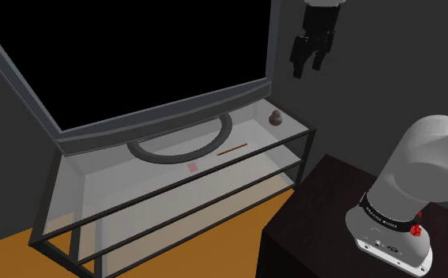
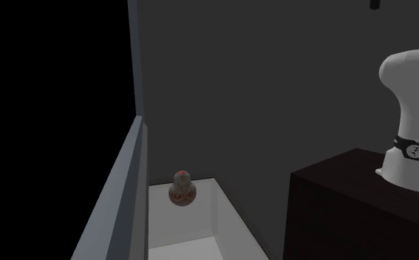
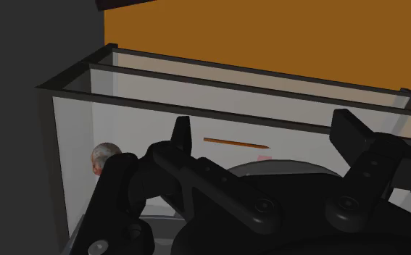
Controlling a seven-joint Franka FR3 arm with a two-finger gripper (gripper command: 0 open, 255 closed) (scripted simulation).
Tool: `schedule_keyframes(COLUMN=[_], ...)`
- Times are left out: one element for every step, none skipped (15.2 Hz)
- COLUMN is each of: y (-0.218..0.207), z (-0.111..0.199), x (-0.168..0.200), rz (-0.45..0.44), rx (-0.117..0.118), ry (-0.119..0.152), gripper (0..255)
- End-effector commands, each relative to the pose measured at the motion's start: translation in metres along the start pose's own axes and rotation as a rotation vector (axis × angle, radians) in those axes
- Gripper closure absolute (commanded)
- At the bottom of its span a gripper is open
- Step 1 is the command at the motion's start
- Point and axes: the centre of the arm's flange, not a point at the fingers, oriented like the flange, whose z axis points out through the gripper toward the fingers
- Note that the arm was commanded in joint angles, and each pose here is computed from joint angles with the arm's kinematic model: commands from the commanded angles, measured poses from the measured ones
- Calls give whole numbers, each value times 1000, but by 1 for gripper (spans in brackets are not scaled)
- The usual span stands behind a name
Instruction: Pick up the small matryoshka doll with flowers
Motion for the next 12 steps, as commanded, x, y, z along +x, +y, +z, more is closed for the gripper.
schedule_keyframes(y=[0, 9, 17, 26, 34, 43, 51, 60, 68, 77, 85, 93], z=[0, 9, 17, 26, 35, 43, 52, 60, 69, 78, 86, 95], x=[0, 5, 9, 14, 19, 24, 29, 34, 40, 45, 50, 56], rz=[0, -5, -9, -14, -18, -23, -28, -32, -37, -41, -46, -51], rx=[0, 2, 3, 5, 6, 8, 9, 11, 12, 14, 15, 17], ry=[0, 4, 8, 12, 17, 21, 25, 29, 33, 37, 42, 46], gripper=[0, 0, 0, 0, 0, 0, 0, 0, 0, 0, 0, 0])
